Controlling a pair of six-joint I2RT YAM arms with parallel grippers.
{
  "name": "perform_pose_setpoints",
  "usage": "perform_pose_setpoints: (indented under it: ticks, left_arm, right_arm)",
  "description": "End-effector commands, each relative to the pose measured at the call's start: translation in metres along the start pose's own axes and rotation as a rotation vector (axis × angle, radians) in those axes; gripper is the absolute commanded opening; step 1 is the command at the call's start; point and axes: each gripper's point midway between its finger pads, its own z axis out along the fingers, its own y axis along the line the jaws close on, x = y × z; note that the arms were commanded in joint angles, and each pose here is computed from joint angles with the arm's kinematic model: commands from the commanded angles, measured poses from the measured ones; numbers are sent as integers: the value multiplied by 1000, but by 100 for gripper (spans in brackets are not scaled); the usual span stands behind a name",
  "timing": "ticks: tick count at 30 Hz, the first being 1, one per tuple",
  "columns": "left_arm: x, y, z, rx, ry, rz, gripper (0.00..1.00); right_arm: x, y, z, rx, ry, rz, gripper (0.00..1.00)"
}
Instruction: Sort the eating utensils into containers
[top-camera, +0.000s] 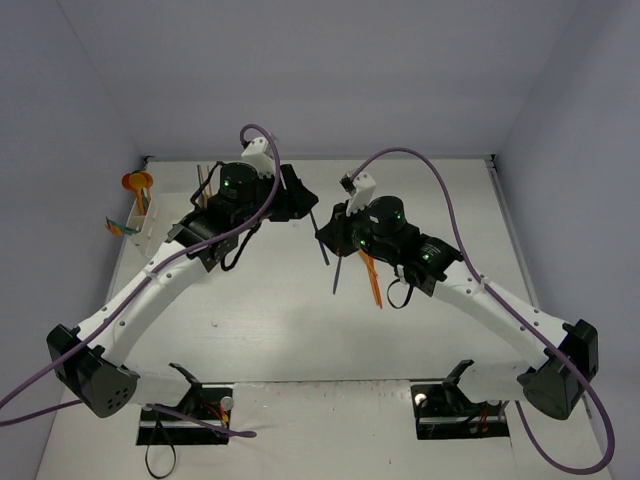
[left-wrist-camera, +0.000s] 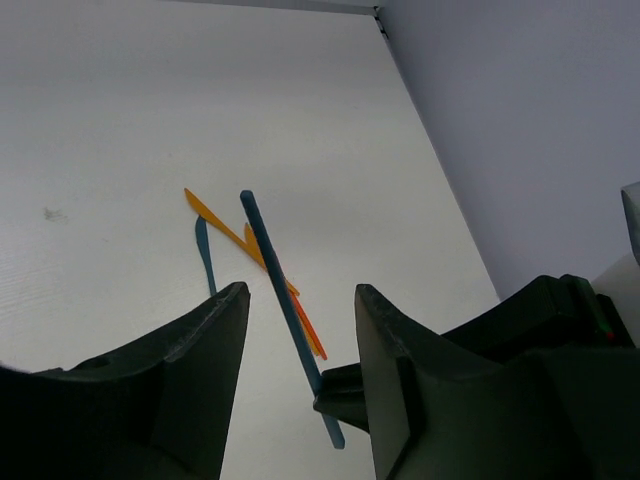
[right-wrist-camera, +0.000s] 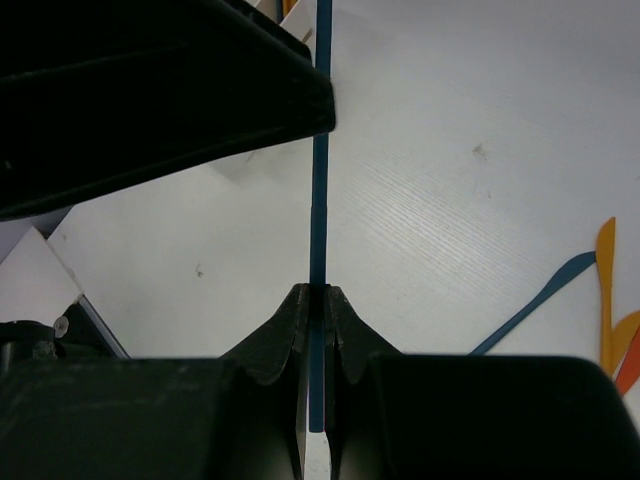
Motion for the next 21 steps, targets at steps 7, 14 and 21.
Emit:
perform_pose_setpoints:
  ticks: [7,14,21]
  left_arm:
    - [-18,-17,11,34,-90,-28,19]
    - [-18,-17,10,35,-95,-39,0]
    - [-25,3,4,-51,-128,27,0]
  right_arm:
    - [-39,28,-8,-103,-129,-7,0]
    - [-37,27,-5,-104,-124,-7,12]
    - [-34,22,-4,-83,-121,-3,56]
